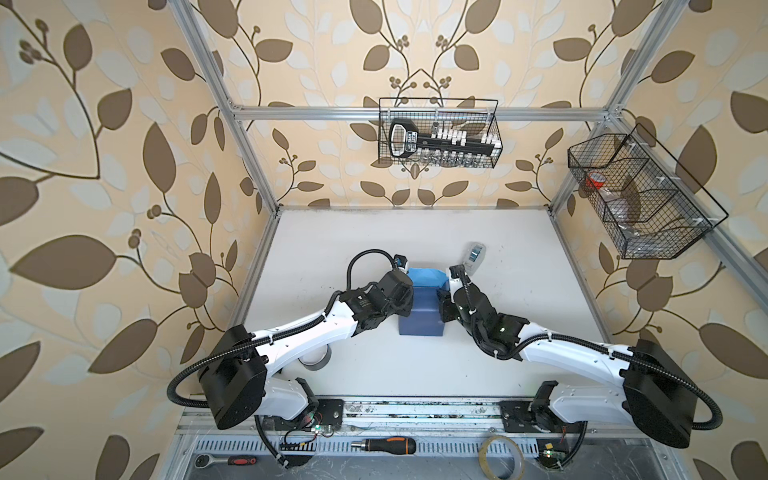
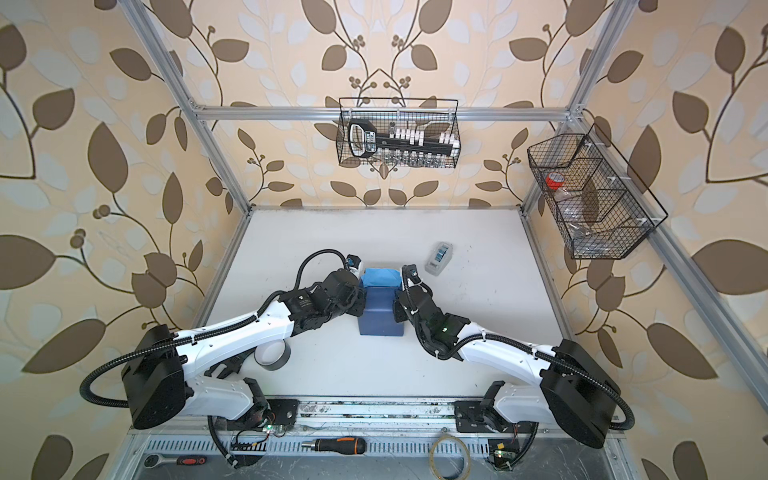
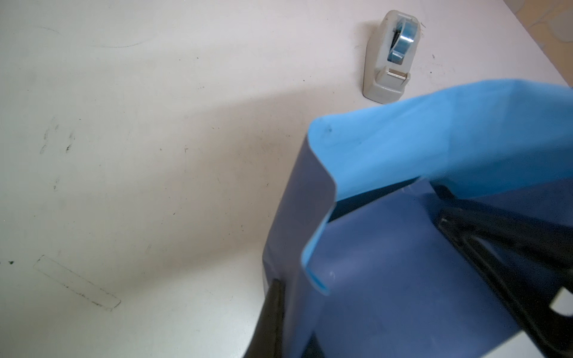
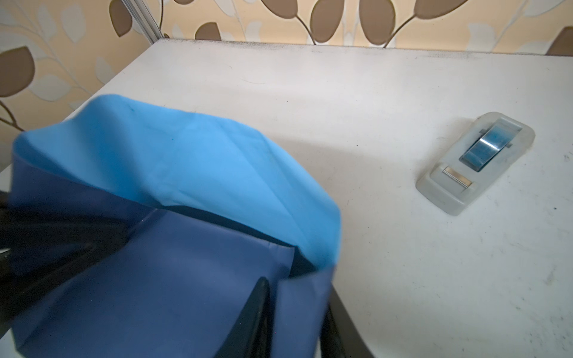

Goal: Wrap the gift box in paper

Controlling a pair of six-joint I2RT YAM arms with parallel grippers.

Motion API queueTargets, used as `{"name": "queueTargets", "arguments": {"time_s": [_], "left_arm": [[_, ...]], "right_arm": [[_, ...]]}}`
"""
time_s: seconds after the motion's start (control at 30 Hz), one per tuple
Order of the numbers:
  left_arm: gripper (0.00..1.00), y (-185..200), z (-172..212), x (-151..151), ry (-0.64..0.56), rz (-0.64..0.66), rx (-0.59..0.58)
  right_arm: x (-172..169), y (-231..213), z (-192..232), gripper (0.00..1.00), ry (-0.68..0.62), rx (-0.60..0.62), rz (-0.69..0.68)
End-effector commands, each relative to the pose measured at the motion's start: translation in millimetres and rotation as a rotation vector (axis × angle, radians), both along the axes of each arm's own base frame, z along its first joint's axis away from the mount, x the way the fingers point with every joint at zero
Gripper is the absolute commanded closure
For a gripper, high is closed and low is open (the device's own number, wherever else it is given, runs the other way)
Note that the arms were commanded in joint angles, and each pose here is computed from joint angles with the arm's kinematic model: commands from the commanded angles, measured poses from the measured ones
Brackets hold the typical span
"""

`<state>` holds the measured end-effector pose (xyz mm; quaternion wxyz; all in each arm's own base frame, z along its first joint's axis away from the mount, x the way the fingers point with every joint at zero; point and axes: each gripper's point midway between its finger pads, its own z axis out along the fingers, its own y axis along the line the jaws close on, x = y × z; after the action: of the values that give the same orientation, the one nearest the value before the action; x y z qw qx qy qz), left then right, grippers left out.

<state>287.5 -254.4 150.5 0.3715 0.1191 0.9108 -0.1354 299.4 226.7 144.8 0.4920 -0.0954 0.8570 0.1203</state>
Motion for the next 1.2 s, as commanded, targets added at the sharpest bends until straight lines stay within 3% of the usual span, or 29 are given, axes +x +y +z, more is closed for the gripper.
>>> {"name": "queueTargets", "arguments": {"time_s": [0.0, 0.17, 0.37, 0.63, 1.17], "left_arm": [[0.95, -7, 11, 5, -0.036, 0.002, -0.015], [0.96, -4, 6, 4, -0.032, 0.005, -0.005], [0.96, -2, 6, 3, -0.036, 0.007, -0.002], [0.97, -2, 8, 3, -0.039, 0.002, -0.007], [0.98, -3, 11, 2, -0.042, -0.006, -0.011]], "right_arm": [[-7, 2, 0, 0.64, 0.037, -0.027, 0.039], [-21, 4, 31, 0.45, 0.031, 0.076, 0.125], [-36, -13, 55, 0.36, 0.067, 0.187, 0.225], [-8, -57, 50, 0.42, 0.138, 0.367, 0.143], [0, -13, 28, 0.53, 0.222, 0.407, 0.229]]}}
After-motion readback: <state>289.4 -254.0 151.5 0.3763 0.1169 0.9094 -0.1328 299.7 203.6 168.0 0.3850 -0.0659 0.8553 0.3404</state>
